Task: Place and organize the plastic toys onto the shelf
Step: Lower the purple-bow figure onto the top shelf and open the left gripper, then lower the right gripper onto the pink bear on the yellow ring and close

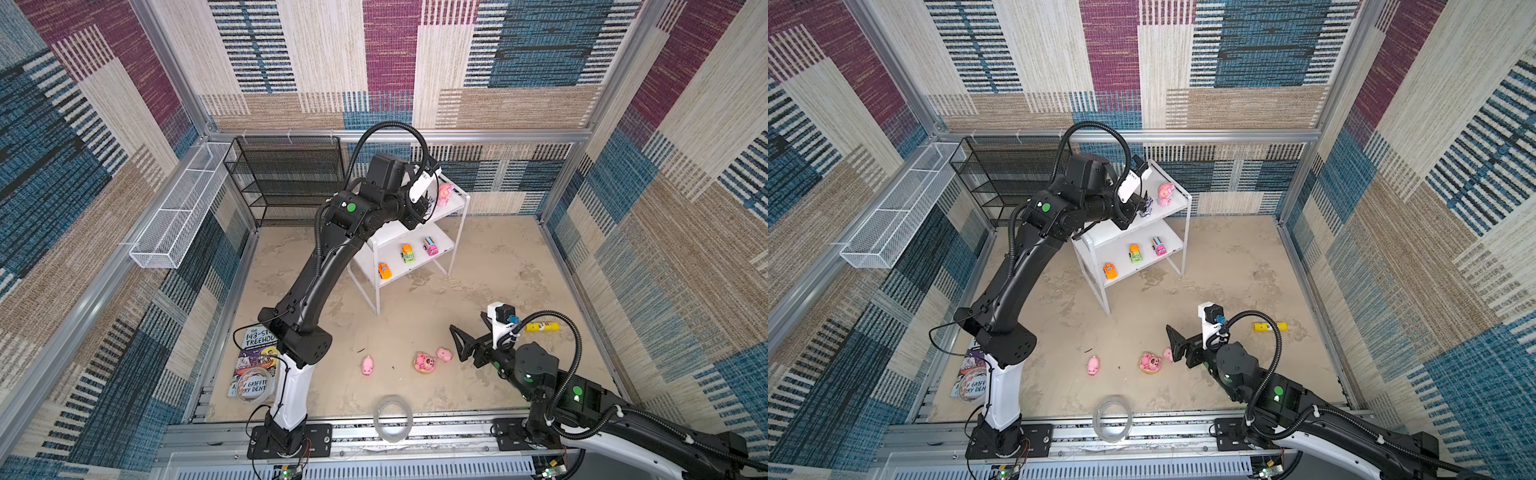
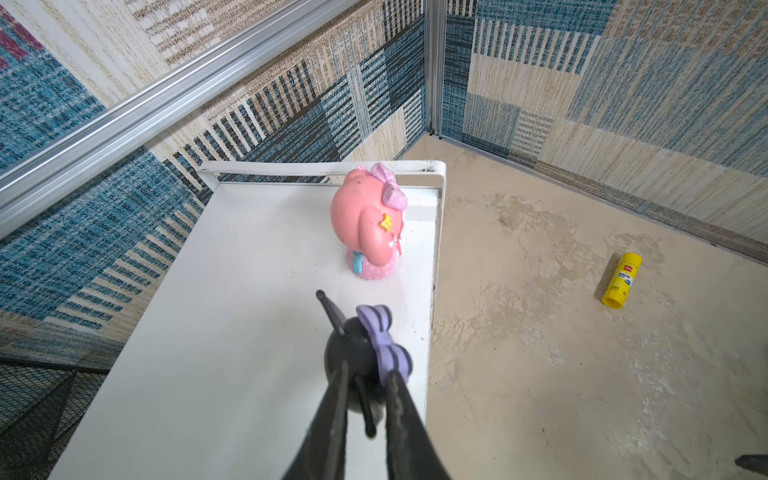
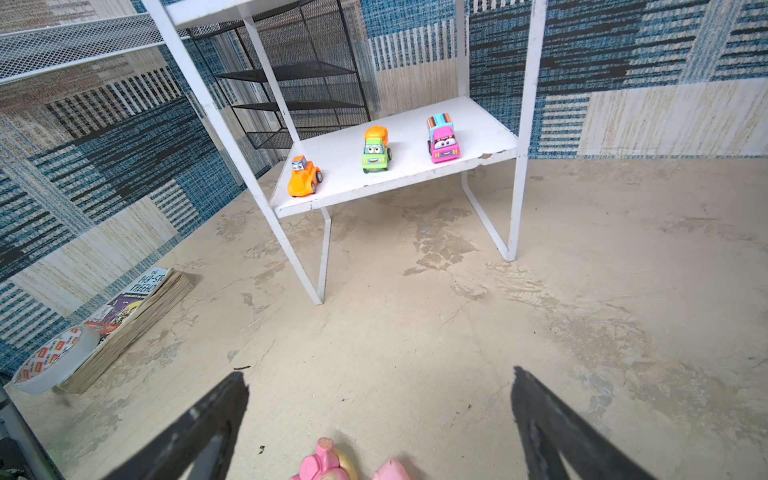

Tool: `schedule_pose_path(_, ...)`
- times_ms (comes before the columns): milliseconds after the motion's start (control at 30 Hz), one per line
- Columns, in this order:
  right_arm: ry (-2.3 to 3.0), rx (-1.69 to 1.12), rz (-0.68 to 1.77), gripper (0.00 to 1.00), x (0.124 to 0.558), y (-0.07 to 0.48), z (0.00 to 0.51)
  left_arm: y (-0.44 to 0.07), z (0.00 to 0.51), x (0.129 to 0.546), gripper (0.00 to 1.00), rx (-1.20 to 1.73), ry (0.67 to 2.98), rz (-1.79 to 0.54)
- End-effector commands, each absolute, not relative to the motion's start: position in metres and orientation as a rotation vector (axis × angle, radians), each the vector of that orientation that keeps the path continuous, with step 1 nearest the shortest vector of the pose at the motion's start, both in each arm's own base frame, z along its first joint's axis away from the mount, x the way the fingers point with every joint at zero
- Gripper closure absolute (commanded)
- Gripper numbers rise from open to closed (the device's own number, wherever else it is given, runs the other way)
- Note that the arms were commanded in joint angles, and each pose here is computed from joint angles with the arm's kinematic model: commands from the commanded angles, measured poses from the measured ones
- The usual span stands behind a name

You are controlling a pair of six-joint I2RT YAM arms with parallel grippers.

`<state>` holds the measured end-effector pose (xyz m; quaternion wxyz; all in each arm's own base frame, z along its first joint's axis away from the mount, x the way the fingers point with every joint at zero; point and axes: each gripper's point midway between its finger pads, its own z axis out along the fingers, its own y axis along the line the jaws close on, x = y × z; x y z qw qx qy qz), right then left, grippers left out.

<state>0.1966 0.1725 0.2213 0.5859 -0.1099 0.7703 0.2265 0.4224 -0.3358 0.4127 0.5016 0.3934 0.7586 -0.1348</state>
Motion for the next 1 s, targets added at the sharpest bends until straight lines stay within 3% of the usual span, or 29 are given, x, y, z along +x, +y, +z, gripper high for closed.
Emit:
schedule_pose_path(0,1.796,-0.237,0.542,0.00,0.197,0.173,0.221,-0.335,0.415,0.422,0.78,0.948,1.830,-0.323)
schedule_pose_path(67,1.805,-0.229,0.539,0.00,0.198,0.173,0.219,-0.334,0.418,0.421,0.72,0.948,1.823,-0.322)
schedule_pose_path(233,1.885,-0.207,0.495,0.00,0.203,0.176,0.204,-0.327,0.434,0.411,0.34,0.939,1.795,-0.329)
schedule_pose_path(333,1.986,-0.201,0.461,0.00,0.204,0.182,0.183,-0.320,0.446,0.399,0.25,0.935,1.779,-0.337)
schedule_pose_path(467,2.156,-0.199,0.430,0.02,0.202,0.193,0.150,-0.306,0.458,0.377,0.23,0.927,1.780,-0.363)
schedule_pose_path(533,2.291,-0.167,0.382,0.06,0.201,0.191,0.125,-0.297,0.456,0.363,0.06,0.927,1.799,-0.378)
schedule_pose_path(667,2.465,-0.142,0.334,0.14,0.198,0.190,0.090,-0.281,0.440,0.338,0.01,0.915,1.848,-0.405)
schedule_pose_path(800,2.471,-0.305,0.517,0.18,0.187,0.222,0.094,-0.256,0.419,0.315,0.01,0.861,1.867,-0.395)
schedule_pose_path(967,2.419,-0.590,0.674,0.13,0.165,0.248,0.101,-0.232,0.397,0.283,0.01,0.829,1.897,-0.415)
